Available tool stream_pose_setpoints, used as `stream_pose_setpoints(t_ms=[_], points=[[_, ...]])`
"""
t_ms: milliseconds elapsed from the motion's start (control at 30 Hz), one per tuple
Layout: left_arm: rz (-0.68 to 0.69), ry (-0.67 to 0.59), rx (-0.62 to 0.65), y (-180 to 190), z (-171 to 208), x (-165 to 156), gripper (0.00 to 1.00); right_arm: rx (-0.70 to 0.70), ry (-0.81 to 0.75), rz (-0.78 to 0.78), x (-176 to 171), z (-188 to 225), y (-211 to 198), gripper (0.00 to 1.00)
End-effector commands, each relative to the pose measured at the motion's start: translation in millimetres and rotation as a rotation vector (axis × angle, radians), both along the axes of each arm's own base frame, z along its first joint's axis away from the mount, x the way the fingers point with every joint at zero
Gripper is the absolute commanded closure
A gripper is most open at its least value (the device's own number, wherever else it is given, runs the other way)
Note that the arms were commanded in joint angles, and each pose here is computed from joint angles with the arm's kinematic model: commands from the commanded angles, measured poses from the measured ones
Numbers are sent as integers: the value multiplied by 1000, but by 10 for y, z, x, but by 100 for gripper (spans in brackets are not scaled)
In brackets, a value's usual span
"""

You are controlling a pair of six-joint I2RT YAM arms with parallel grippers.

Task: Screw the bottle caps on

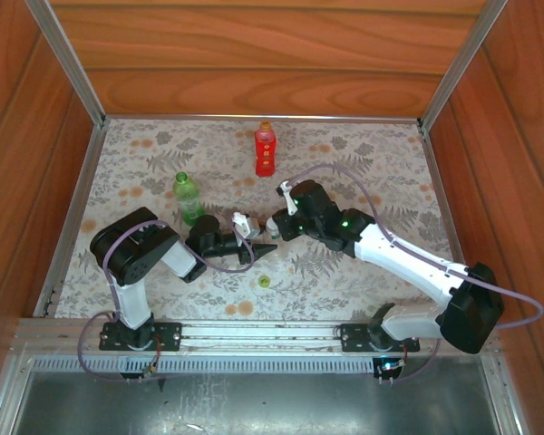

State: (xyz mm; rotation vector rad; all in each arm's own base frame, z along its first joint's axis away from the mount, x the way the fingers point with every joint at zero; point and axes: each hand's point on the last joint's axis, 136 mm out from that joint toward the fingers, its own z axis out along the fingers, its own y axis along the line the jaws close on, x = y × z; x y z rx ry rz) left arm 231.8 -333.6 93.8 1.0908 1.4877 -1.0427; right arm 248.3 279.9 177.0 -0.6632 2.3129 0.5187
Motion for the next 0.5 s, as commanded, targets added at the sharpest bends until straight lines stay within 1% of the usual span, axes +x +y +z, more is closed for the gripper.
stream_pose_setpoints(t_ms=[0, 300, 467], points=[[-7, -22, -8, -6, 28, 21, 44, -96, 161, 4, -204, -356, -160, 70], [6, -36, -5, -17, 26, 65, 44, -40, 302, 13, -321, -446, -139, 75], [37, -34, -4, -4, 27, 115, 45, -16, 346, 21, -404, -425, -138, 80]])
